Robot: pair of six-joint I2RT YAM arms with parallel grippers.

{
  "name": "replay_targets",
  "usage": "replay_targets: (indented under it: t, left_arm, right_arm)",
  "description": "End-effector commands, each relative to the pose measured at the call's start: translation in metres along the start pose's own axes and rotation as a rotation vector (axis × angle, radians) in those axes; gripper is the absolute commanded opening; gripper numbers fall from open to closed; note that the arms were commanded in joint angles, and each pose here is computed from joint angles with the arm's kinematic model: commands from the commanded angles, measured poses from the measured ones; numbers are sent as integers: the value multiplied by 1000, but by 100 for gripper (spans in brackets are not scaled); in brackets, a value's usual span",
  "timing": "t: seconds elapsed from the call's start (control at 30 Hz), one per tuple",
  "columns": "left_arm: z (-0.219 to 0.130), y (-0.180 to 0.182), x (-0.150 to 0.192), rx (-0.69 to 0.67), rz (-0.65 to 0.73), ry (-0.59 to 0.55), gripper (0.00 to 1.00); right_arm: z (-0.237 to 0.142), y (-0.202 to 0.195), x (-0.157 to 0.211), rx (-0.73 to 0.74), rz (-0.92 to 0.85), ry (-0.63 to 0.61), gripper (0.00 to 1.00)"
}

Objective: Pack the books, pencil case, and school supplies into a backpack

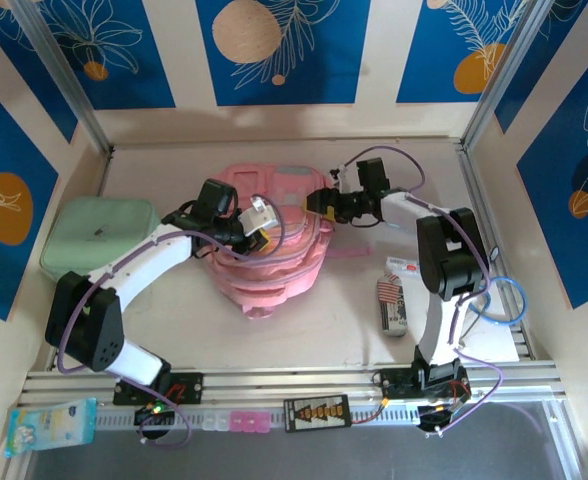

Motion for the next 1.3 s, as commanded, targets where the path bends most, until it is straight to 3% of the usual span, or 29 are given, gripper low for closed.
replay_targets:
  t: [0.0,0.27,0.37,0.73,0.93,1.27]
  left_arm:
    - [-9,15,-20,-60,17,-88,0]
    - [-11,13,-20,-54,35,-90,0]
    - [-15,8,-21,-33,49,-100,0]
    - [-25,3,-16,-22,45,-119,0]
    - [-28,4,-19,-10,39,-137,0]
    - [-41,9,-19,8,17,-179,0]
  right_arm:
    - [-10,33,19,-123,-64,44,76]
    - [-21,18,24,-1,-79,0,62]
    - [-23,6,17,62,-79,-35,62]
    - [-41,-9,-14,66,-116,-75,66]
    - [-45,-7,-1,83,-258,-46,49]
    - [-32,5,2,30,-377,13,35]
Point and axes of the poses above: each hand's point on the last joint's axis, 136 mm out from that joint toward the fingers, its own z axis out along the fingers, its own y axis along the line the jaws close on, x = y × z, the point moved 3 cm from there along -z, back along the fingers, and after that the axes turned 6 degrees about z, right-handed, at the moved point
